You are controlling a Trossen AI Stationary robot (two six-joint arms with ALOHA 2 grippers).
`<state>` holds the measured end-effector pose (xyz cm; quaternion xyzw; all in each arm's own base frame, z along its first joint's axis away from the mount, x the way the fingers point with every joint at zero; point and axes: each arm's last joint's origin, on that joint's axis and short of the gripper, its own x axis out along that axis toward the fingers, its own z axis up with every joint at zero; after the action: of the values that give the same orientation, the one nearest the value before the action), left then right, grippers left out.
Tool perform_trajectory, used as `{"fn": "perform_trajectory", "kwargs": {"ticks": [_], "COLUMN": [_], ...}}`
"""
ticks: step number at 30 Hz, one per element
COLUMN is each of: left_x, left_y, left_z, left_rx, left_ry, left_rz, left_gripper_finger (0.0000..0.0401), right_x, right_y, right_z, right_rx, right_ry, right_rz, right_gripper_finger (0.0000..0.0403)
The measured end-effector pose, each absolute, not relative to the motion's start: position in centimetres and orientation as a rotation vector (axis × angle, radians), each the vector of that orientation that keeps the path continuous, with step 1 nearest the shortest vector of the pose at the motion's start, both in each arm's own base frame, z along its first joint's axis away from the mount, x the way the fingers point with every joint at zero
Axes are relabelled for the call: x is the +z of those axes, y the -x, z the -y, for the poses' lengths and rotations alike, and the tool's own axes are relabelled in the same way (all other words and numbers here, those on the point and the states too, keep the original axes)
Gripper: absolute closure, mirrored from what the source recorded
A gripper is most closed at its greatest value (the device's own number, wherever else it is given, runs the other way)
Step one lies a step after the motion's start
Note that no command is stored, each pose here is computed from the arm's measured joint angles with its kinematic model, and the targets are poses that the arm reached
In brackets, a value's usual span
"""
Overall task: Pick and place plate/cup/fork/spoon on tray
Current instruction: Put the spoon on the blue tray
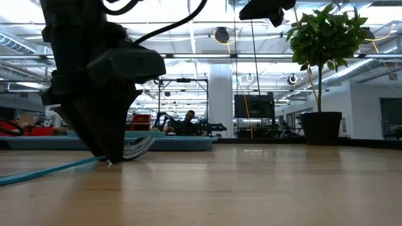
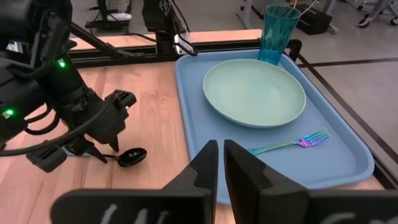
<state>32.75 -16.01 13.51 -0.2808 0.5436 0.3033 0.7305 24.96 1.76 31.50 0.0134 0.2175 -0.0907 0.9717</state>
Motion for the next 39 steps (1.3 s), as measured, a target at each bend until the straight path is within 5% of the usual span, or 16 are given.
{"fn": "perform_trajectory", "kwargs": {"ticks": [9, 14, 23, 30, 39], "left_x": [13.6, 16.7, 26.3, 31.1, 31.8], "left_y": [-33.1, -33.6, -30.8, -28.8, -30.1], "left_z": [16.1, 16.6, 16.2, 14.3, 11.4], "left_rx": [0.588, 0.44, 0.403, 0.599, 0.825], "left_ry": [0.557, 0.495, 0.261, 0.089, 0.063], "left_rz": [-1.22, -1.173, -0.77, -0.464, -0.3], "left_gripper_finger": [0.0389, 0.0382, 0.0388, 0.039, 0.0391], "right_x": [31.7, 31.8, 31.5, 29.8, 28.2], "right_y": [-25.1, -25.1, -25.4, -25.9, -27.3], "right_z": [-1.8, -1.8, -1.8, -1.9, -1.7], "right_rx": [-0.181, -0.181, -0.173, -0.158, -0.173], "right_ry": [-0.029, -0.028, 0.001, 0.025, 0.01], "right_rz": [-0.413, -0.41, -0.384, -0.164, -0.106], "right_gripper_finger": [0.0386, 0.0386, 0.0386, 0.0386, 0.035]}}
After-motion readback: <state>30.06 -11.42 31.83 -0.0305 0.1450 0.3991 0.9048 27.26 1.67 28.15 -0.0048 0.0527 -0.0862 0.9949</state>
